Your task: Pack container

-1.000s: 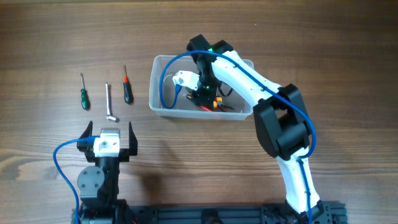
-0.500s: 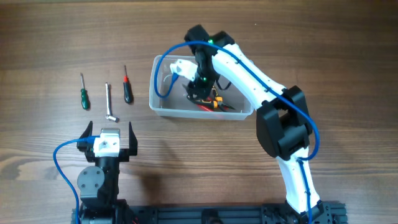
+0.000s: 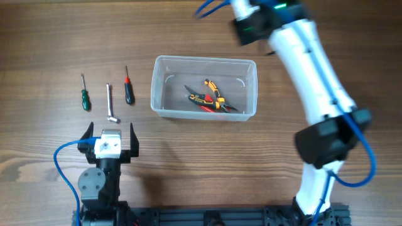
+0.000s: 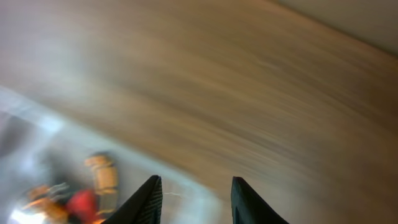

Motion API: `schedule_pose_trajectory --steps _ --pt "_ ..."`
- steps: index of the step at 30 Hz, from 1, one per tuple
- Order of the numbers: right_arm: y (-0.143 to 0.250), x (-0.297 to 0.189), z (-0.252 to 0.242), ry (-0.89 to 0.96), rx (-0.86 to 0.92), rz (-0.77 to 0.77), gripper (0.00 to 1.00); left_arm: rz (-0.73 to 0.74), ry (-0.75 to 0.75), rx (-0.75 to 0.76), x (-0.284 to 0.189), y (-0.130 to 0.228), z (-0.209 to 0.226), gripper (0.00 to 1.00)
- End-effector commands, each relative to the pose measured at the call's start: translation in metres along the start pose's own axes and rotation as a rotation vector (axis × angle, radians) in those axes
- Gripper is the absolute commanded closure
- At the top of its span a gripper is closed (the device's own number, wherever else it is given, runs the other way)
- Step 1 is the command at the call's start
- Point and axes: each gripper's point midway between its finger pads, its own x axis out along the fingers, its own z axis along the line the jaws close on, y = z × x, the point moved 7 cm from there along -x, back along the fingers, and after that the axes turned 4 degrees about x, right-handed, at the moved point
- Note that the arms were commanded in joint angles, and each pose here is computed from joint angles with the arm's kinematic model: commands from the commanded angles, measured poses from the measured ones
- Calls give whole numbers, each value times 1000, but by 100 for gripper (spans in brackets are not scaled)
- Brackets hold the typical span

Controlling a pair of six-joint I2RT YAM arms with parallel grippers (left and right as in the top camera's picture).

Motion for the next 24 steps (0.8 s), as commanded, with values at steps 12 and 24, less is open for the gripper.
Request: schedule_pose_trajectory --steps 12,24 --pt "136 -45 -320 187 811 59 49 -2 7 18 1 2 -1 0" --pt "87 -14 -246 -38 396 45 38 -2 7 18 1 2 -1 0"
